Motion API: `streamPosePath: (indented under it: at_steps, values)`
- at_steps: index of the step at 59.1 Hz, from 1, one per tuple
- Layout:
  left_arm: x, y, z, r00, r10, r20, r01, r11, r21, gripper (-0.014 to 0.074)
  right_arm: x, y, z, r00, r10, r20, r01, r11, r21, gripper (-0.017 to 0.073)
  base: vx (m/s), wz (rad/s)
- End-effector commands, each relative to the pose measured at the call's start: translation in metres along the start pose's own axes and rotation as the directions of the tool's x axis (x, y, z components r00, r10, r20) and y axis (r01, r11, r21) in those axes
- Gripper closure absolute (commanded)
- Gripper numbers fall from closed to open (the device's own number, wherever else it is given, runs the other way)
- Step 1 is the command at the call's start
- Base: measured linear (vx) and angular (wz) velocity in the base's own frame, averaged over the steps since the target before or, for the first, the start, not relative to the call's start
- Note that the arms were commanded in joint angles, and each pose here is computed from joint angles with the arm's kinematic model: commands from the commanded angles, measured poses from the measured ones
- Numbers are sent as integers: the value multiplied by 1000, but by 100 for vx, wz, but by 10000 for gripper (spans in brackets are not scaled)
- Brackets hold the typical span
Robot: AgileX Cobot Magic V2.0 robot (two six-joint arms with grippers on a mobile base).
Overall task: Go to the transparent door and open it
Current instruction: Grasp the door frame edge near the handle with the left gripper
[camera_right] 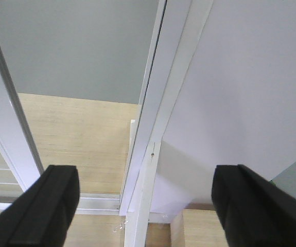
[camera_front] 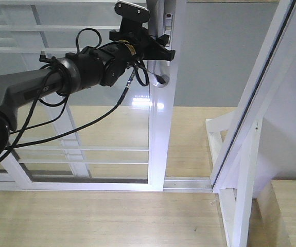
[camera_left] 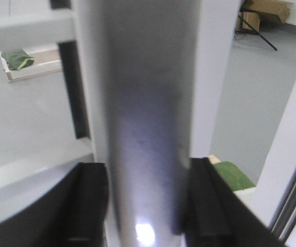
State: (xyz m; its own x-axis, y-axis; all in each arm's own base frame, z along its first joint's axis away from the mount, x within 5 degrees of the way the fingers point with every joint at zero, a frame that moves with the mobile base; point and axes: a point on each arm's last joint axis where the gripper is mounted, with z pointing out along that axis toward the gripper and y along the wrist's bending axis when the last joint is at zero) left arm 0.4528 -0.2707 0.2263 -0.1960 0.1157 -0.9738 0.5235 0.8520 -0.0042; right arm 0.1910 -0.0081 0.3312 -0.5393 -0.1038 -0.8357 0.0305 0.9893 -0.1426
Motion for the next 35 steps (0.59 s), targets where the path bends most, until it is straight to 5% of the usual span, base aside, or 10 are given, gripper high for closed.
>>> streamPosePath:
  at_steps: [1,8,13,19,35]
  values:
    - [-50,-2,-17,986,-12,167,10,1000,9,300,-15,-3,-8,994,-11,107,10,1000,12,-22,0,0]
    - [-51,-1,-17,983,-32,181,32,999,7,475,-14,-3,-8,995,-11,102,10,1000,13,-22,0,0]
    - [-49,1,-16,983,-90,158,91,996,0,598,-13,-3,-8,995,-11,95,10,1000,13,-22,0,0]
    - [-46,6,-16,984,-132,120,135,991,-15,603,-13,-3,-8,996,-11,90,10,1000,14,-22,0,0]
    - [-65,26,-31,982,-136,130,144,988,-51,599,-13,-3,-7,996,-11,87,10,1000,14,-22,0,0]
